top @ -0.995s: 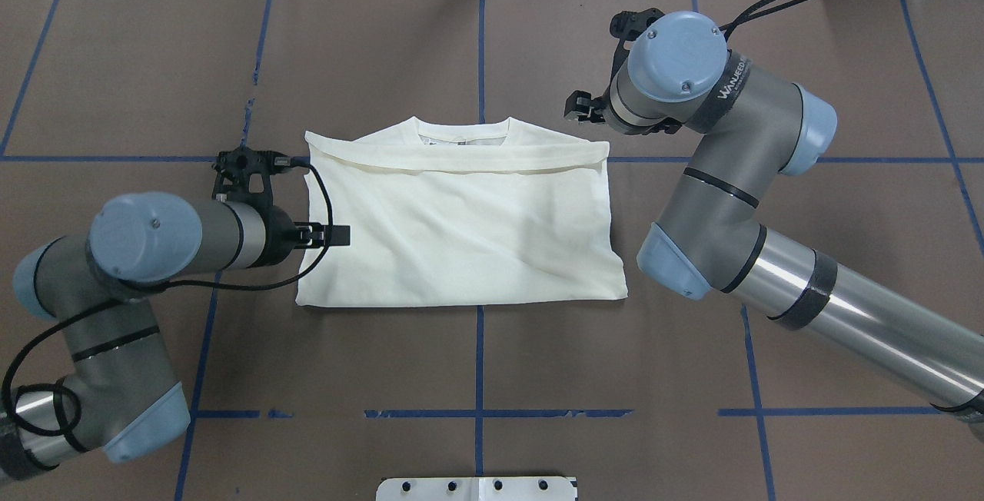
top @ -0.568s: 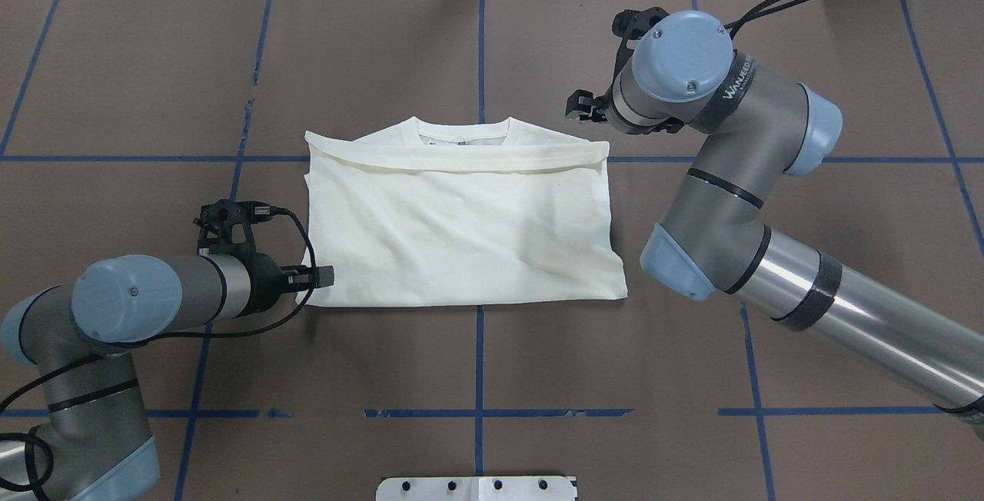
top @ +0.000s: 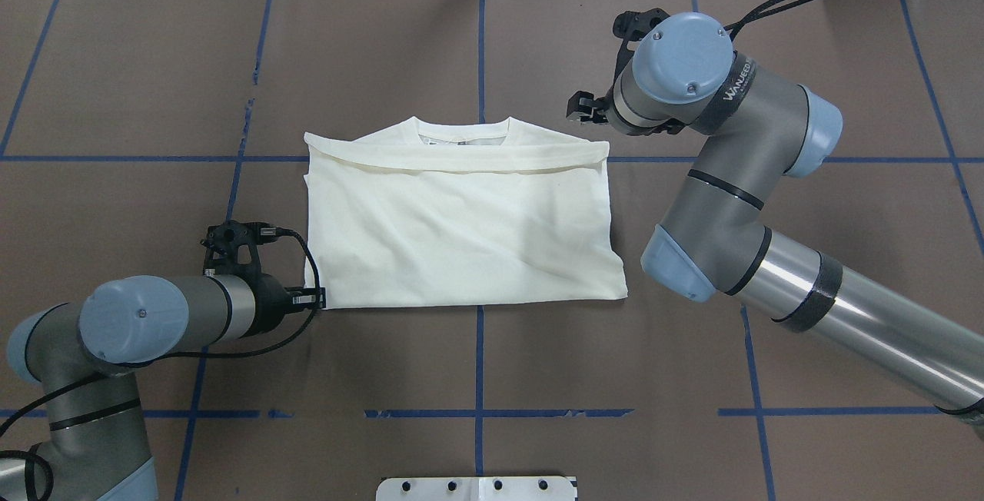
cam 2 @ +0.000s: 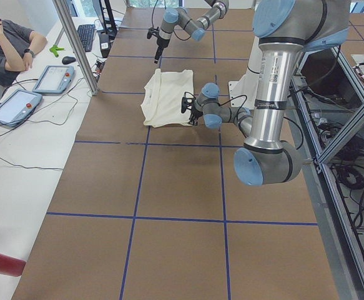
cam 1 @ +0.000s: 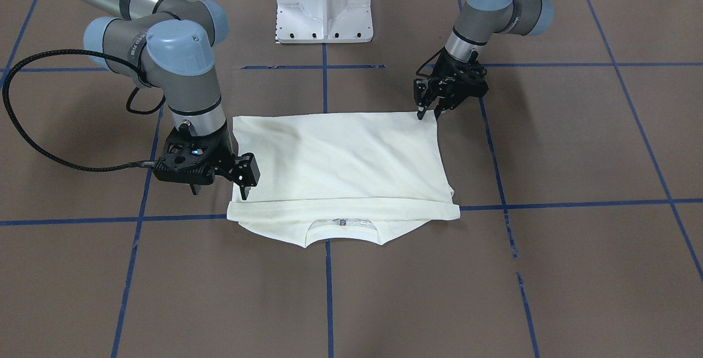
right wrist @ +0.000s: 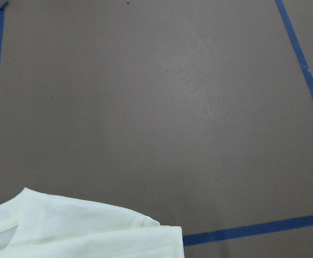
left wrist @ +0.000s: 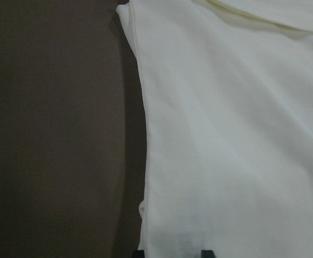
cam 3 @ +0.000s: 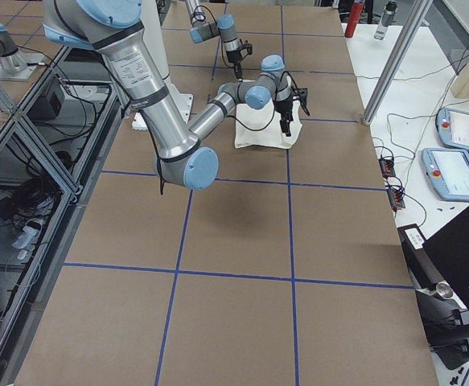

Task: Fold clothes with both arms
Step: 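Grasp the folded shirt's near side with the left gripper and drag it away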

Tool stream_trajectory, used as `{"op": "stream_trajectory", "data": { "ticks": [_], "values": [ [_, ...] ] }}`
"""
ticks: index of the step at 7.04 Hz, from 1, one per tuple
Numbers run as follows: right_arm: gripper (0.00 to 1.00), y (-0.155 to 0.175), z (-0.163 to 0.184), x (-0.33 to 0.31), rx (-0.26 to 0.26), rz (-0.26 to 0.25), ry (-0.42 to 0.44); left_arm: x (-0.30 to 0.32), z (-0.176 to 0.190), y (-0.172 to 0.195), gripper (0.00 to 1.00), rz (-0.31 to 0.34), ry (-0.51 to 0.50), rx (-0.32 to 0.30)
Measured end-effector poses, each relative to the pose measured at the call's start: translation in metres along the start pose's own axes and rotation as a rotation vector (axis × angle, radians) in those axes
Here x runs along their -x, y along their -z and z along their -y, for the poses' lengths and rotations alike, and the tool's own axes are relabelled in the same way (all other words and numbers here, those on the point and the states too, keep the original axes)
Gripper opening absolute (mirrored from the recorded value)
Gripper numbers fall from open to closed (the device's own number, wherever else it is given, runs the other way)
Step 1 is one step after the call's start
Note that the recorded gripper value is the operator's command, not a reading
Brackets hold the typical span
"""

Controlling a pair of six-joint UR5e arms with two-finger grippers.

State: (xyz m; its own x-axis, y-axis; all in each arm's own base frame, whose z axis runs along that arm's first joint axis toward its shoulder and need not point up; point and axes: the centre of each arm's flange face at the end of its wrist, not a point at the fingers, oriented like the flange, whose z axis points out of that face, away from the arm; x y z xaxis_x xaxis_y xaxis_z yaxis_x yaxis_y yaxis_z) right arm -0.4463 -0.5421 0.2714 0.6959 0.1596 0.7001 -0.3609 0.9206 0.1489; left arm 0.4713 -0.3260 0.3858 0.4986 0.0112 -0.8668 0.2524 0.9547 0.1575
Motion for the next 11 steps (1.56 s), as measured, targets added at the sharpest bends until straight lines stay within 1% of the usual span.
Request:
{"op": "stream_trajectory", "data": {
  "ticks": [2, 3, 4, 5, 6, 7, 8, 9, 10, 11],
  "values": [
    [1.0, 0.0, 0.0, 0.0, -0.001, 0.001, 0.0, 0.006, -0.005, 0.009, 0.0, 0.003, -0.017, -0.008],
    [1.0, 0.001, 0.0, 0.001, -0.001, 0.001, 0.0, 0.02, -0.003, 0.022, 0.0, 0.016, -0.055, -0.015],
    [1.0, 0.0, 0.0, 0.0, -0.002, 0.0, -0.001, 0.039, 0.011, 0.03, 0.0, 0.045, -0.104, -0.041],
    [1.0, -0.001, 0.0, -0.001, -0.002, -0.003, -0.001, 0.064, 0.046, 0.03, 0.0, 0.097, -0.158, -0.092],
    [1.0, -0.002, 0.0, -0.002, -0.001, -0.005, -0.003, 0.085, 0.092, 0.022, 0.0, 0.157, -0.211, -0.147],
    [1.0, -0.002, -0.001, -0.003, -0.002, -0.006, -0.007, 0.098, 0.152, 0.01, 0.0, 0.215, -0.25, -0.206],
    [1.0, -0.001, -0.001, -0.003, -0.003, -0.005, -0.012, 0.102, 0.215, -0.009, 0.0, 0.272, -0.271, -0.251],
    [1.0, 0.002, -0.001, -0.003, -0.005, 0.001, -0.015, 0.091, 0.275, -0.033, 0.0, 0.314, -0.276, -0.278],
    [1.0, 0.009, -0.002, -0.004, -0.008, 0.012, -0.015, 0.07, 0.328, -0.056, 0.0, 0.336, -0.271, -0.3],
    [1.0, 0.014, -0.004, -0.007, -0.01, 0.02, -0.014, 0.052, 0.366, -0.074, 0.17, 0.335, -0.269, -0.322]
  ]
}}
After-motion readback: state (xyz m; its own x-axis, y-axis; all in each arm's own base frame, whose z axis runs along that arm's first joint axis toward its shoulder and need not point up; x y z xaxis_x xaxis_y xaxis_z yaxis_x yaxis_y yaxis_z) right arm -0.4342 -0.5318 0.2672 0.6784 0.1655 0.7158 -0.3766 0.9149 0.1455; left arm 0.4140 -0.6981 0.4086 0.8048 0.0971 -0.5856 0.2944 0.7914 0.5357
